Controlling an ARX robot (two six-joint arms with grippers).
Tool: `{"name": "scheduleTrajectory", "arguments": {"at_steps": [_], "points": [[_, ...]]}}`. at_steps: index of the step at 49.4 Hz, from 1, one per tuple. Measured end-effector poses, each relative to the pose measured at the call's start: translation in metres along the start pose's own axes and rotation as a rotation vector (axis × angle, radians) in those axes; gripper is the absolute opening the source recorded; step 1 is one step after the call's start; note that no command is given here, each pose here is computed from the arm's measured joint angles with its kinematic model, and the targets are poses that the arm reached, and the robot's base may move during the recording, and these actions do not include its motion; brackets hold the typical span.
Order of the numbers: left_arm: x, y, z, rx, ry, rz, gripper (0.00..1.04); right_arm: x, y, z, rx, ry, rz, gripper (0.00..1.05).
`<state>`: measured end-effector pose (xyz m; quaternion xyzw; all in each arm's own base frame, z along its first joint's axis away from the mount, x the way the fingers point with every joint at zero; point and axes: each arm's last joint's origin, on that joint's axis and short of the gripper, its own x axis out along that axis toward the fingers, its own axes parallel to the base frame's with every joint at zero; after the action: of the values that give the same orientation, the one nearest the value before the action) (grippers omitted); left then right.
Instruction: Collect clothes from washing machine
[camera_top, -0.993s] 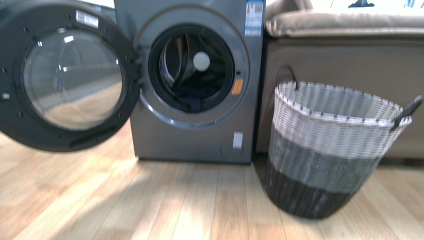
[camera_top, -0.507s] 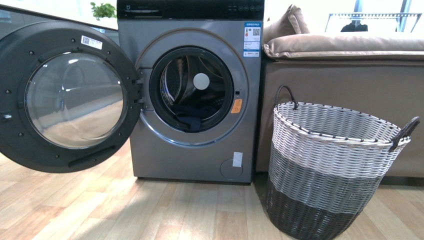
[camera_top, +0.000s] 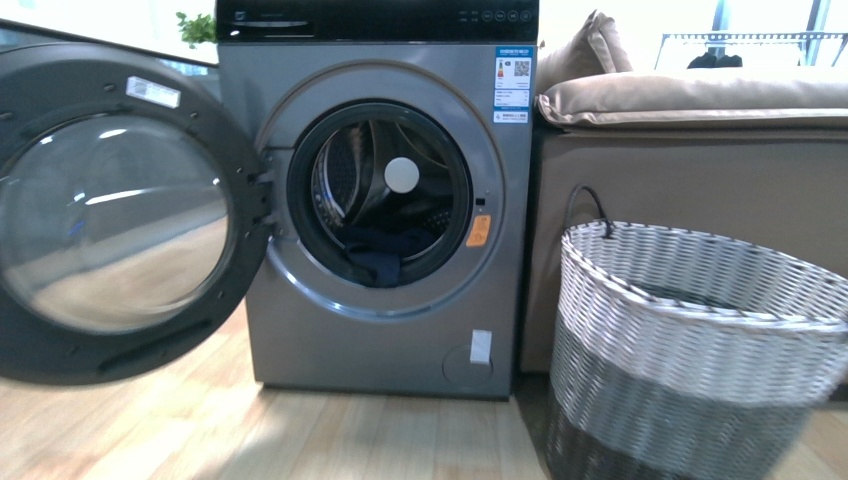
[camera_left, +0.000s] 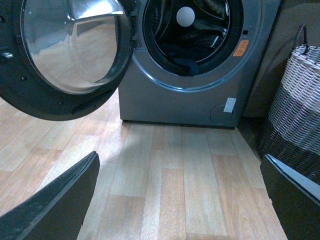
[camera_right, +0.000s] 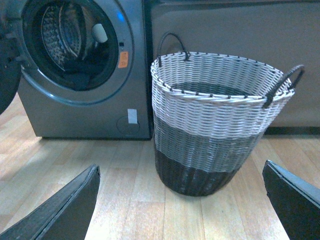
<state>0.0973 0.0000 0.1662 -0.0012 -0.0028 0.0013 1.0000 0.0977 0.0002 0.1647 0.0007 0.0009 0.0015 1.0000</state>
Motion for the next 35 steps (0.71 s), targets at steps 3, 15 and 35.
{"name": "scheduleTrajectory", "arguments": {"at_steps": [3,15,35], "points": [[0.0,-0.0001,0.0,0.0,0.0,-0.002,0.98,0.0,0.0,-0.0001,0.0,0.001,0.0,0.97],[0.0,-0.0001,-0.0001,0.0,0.001,-0.004,0.98,0.0,-0.0001,-0.0001,0.0,0.001,-0.002,0.97],[0.0,-0.0002,0.0001,0.0,0.0,-0.006,0.98,0.0,-0.0002,-0.0001,0.0,0.001,-0.004,0.97]]}}
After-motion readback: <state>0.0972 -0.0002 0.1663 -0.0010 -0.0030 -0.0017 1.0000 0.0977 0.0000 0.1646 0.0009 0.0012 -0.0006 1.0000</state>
